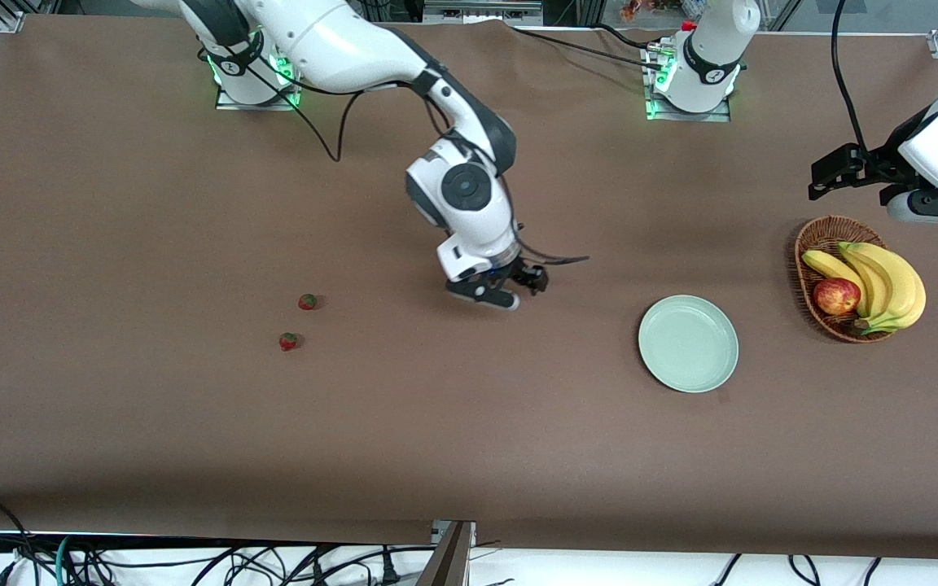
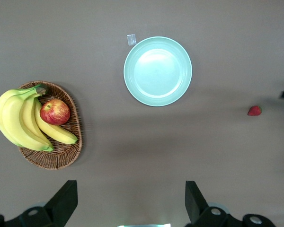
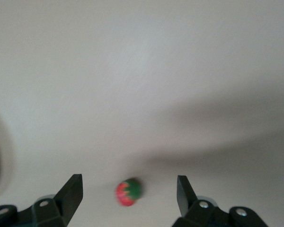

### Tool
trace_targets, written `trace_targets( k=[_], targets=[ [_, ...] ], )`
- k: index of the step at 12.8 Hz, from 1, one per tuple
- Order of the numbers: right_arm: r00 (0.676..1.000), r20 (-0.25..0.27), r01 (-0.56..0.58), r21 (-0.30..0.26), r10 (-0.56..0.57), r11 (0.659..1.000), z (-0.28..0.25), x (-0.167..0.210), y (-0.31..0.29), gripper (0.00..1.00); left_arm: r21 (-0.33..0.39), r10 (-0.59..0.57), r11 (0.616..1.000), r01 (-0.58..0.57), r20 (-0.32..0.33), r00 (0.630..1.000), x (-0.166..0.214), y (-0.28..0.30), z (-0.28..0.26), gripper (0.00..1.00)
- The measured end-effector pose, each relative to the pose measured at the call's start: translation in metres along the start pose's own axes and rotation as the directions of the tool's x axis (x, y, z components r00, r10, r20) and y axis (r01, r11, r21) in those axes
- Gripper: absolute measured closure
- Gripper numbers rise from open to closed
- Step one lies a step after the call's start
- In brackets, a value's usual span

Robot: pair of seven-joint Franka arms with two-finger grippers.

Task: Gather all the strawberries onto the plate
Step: 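Reach the left gripper to the strawberry while the right gripper returns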

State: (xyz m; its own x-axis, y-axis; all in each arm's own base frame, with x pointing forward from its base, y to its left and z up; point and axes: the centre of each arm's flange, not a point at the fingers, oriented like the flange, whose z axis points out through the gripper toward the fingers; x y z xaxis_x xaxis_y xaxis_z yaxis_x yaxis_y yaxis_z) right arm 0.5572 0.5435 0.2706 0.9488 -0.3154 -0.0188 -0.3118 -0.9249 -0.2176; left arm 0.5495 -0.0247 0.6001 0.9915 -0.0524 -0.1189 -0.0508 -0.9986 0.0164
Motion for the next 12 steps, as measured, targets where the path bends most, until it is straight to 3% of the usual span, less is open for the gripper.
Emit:
trace_targets(
  k=[2,3,5,7,9,12],
  targets=[
    [0.996,0.039,0.085,-0.069,-0.082,0.994,-0.028,0.051,0.036,0.10,-0.027,0.010,1.000,-0.008,0.056,0.998,0.004,0.006,0.015,0.00],
    [0.990,0.065,0.134,-0.109,-0.128,0.985,-0.037,0.075,0.057,0.07,-0.075,0.020,0.997,-0.012,0.115,0.993,0.009,0.012,0.033,0.00],
    [0.968,0.109,0.245,-0.200,-0.227,0.949,-0.050,0.120,0.110,0.07,-0.173,0.052,0.985,-0.007,0.257,0.965,0.024,0.024,0.083,0.00],
    [0.944,0.138,0.327,-0.255,-0.300,0.910,-0.060,0.154,0.163,0.07,-0.211,0.099,0.977,-0.029,0.328,0.939,0.042,0.048,0.127,0.00],
    [0.932,0.176,0.357,-0.289,-0.318,0.888,-0.062,0.166,0.206,0.07,-0.238,0.155,0.968,-0.078,0.324,0.933,0.059,0.091,0.161,0.00],
    [0.938,0.217,0.331,-0.318,-0.272,0.888,-0.051,0.163,0.254,0.10,-0.236,0.250,0.952,-0.196,0.223,0.942,0.079,0.180,0.208,0.00]
  ],
)
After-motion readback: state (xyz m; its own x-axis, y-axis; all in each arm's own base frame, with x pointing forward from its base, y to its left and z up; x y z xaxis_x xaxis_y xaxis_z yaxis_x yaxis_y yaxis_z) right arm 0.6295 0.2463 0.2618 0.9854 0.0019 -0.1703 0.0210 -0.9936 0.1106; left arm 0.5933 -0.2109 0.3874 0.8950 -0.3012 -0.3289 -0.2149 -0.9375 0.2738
